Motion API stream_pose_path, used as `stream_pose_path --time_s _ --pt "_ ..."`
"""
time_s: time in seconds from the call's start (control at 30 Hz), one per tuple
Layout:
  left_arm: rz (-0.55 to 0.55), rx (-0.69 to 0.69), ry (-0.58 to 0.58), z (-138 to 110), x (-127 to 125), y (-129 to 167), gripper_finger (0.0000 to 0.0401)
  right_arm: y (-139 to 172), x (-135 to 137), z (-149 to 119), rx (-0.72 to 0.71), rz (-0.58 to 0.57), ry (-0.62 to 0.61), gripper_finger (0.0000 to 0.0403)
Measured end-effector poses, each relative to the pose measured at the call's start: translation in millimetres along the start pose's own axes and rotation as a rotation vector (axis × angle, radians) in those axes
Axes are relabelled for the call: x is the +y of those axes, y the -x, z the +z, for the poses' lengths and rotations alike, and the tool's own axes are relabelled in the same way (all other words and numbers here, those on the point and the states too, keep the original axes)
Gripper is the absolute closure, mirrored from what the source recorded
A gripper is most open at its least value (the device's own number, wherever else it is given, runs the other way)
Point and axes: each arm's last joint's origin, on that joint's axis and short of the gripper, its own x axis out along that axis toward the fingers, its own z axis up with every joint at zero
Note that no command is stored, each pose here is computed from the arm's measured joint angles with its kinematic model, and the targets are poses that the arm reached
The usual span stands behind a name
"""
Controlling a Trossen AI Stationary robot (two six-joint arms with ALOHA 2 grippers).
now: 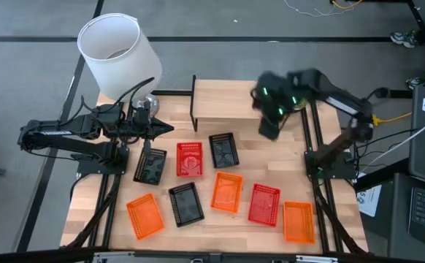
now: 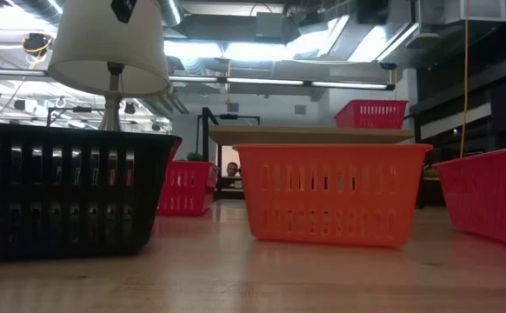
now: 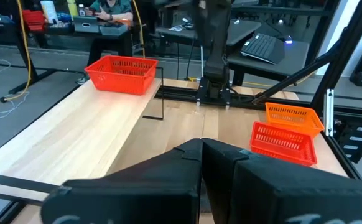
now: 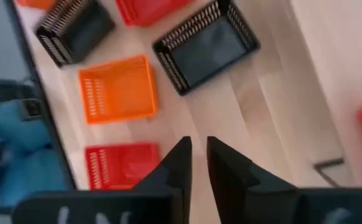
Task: Stack baskets on shelf by color
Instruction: Put the top right black basket on the shelf
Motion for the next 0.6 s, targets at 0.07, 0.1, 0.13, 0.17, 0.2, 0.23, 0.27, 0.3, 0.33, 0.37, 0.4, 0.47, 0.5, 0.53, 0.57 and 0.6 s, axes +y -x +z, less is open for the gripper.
stream_pose_path --time_s 0.07,0.1,0.13,0.17,0.2,0.23,0.27,0.3,0.33,0.37,0.4,0.47,0.5,0.53,0.57,0.6 --pt "0.001 0.0 0.0 0.0 0.1 0.0 0.0401 0.1 17.7 -20.5 -0.01 -0.07 -0.029 0.0352" --pt "0.0 0.0 0.0 0.0 0.1 0.0 0.0401 1.0 24.7 -31.9 -0.015 -0.089 -0.046 0.0352" --pt "0.0 -0.001 -0.003 0.1 0.1 0.0 0.0401 -0.2 31.5 -41.7 -0.019 -0.099 -0.065 0.0352" --pt "0.0 -0.001 -0.002 0.1 0.0 0.0 0.0401 -1.7 37.2 -50.7 -0.029 -0.103 -0.081 0.0352" --pt "0.0 -0.001 0.014 0.1 0.0 0.0 0.0401 -4.1 42.1 -59.7 -0.034 -0.104 -0.094 0.0352" --pt "-0.001 0.002 0.04 -0.2 -0.1 -0.7 0.0401 -7.6 46.7 -67.6 -0.039 -0.107 -0.104 0.0352" --pt "-0.004 0.01 0.075 -1.1 -0.4 -3.4 0.0401 -10.0 50.1 -75.4 -0.053 -0.105 -0.115 0.0352" --pt "-0.012 0.021 0.11 -2.3 -1.2 -6.7 0.0401 -13.3 53.2 -82.7 -0.066 -0.102 -0.121 0.0352" --pt "-0.023 0.038 0.133 -3.9 -2.2 -10.2 0.0401 -16.7 55.5 -88.8 -0.08 -0.1 -0.133 0.0352" --pt "-0.039 0.059 0.149 -6.1 -3.6 -13.8 0.0401 -20.7 57.8 -94.2 -0.098 -0.094 -0.142 0.0352" --pt "-0.061 0.082 0.155 -8.6 -5.3 -18.6 0.0401 -26.1 60.1 -98.6 -0.113 -0.091 -0.15 0.0352" --pt "-0.11 0.122 0.171 -13.7 -10.0 -30.4 0.0401 -38.6 64.7 -104.3 -0.147 -0.078 -0.157 0.0352" --pt "-0.13 0.14 0.17 -16.6 -12.4 -37.4 0.0401 -45.7 67.2 -105.5 -0.177 -0.069 -0.145 0.0352" --pt "-0.146 0.164 0.167 -20.2 -14.3 -43.2 0.0401 -52.5 70.4 -104.9 -0.215 -0.057 -0.133 0.0352" --pt "-0.155 0.19 0.165 -23.9 -15.8 -48.0 0.0401 -59.4 73.3 -103.6 -0.256 -0.048 -0.11 0.0352" --pt "-0.157 0.202 0.164 -26.2 -16.5 -52.1 0.0401 -68.3 76.8 -102.1 -0.292 -0.032 -0.078 0.0352"
